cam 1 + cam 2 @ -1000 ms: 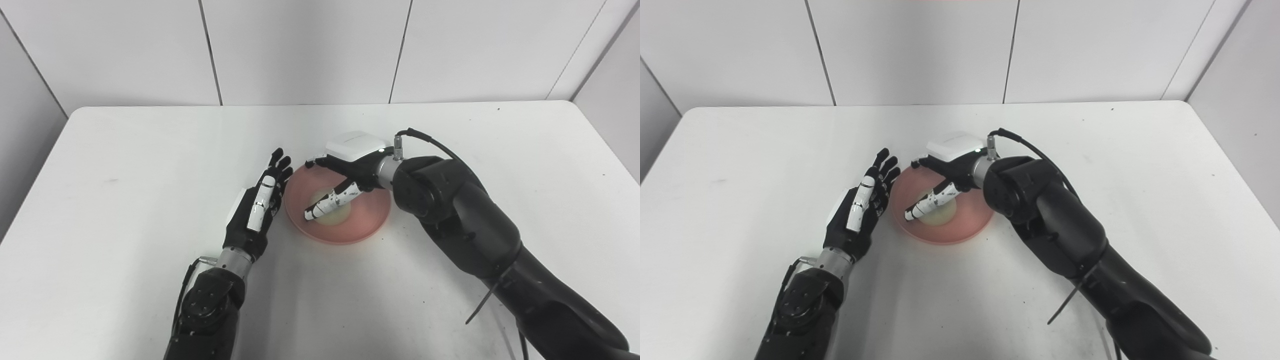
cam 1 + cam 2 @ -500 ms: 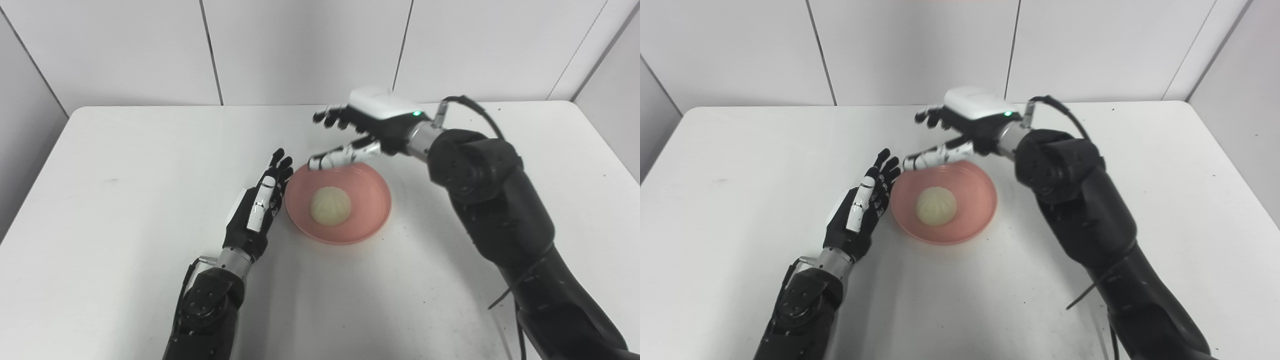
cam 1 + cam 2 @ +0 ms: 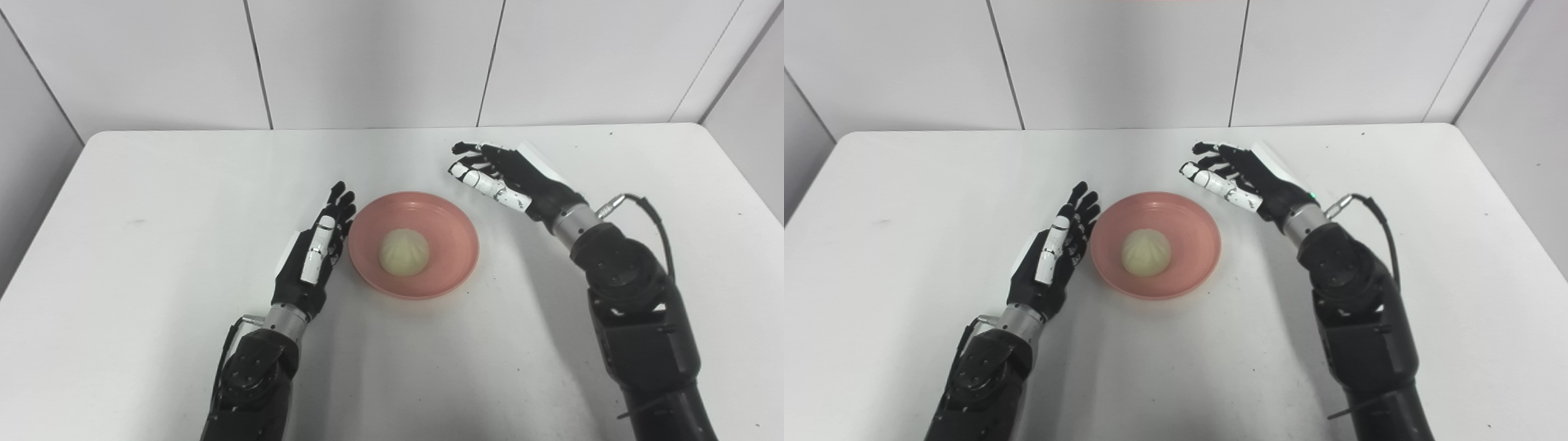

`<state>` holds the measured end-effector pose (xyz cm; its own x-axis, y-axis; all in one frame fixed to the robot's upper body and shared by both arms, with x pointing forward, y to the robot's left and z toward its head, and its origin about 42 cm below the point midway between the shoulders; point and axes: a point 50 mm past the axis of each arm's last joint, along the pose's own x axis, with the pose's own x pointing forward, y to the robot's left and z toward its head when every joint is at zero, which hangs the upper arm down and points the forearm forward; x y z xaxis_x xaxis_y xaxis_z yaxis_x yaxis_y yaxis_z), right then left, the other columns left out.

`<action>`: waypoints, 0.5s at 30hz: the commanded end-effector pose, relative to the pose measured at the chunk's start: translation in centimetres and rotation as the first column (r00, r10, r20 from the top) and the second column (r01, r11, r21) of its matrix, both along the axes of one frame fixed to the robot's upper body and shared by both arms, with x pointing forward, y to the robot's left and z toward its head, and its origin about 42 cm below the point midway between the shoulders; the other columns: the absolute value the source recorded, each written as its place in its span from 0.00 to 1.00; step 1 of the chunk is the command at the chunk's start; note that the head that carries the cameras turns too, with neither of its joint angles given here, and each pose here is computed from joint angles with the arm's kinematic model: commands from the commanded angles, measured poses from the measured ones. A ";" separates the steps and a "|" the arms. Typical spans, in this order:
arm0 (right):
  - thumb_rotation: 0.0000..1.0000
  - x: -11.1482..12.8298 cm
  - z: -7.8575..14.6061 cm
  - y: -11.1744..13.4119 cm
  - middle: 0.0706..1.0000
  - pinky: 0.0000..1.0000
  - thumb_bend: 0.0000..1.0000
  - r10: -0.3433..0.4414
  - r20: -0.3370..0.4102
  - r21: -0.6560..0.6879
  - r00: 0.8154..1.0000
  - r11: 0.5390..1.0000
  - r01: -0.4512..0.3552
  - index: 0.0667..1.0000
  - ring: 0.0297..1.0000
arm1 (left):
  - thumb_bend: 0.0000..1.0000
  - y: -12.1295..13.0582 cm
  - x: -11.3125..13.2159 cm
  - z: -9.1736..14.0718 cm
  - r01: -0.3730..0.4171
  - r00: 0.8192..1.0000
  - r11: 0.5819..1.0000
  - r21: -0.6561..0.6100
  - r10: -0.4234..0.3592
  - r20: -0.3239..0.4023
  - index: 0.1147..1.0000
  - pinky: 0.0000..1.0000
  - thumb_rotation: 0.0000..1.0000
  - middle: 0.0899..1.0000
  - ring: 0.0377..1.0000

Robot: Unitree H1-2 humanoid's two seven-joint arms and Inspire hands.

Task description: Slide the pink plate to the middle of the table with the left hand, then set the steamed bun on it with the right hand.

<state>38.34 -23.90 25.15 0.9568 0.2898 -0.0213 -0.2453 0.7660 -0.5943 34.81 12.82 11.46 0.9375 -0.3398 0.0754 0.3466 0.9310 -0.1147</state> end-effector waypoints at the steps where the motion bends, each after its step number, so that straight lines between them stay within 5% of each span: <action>1: 1.00 0.0 0.8 -0.3 0.91 0.80 0.48 -0.015 0.054 0.063 0.998 0.998 0.011 0.93 0.86 | 0.47 1.5 -2.0 -3.8 -0.047 0.994 0.998 0.029 0.049 -0.099 1.00 1.00 1.00 1.00 1.00; 6: 1.00 -0.9 -1.5 -0.4 1.00 0.97 0.49 -0.033 0.044 0.137 0.999 0.990 0.026 1.00 0.99 | 0.50 1.8 -2.1 -4.1 -0.067 0.993 0.997 0.038 0.071 -0.091 1.00 1.00 1.00 1.00 1.00; 15: 1.00 -1.8 -5.3 0.5 1.00 1.00 0.52 -0.129 0.141 0.250 0.982 0.964 0.091 1.00 1.00 | 0.50 2.1 -2.5 -4.5 -0.082 0.993 0.995 0.052 0.086 -0.078 1.00 1.00 1.00 1.00 1.00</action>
<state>36.30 -23.72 18.32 0.9848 0.1628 0.0605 -0.1232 0.9005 -0.4171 34.83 12.98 11.44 0.9502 -0.2940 0.1031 0.3037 0.9478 -0.0973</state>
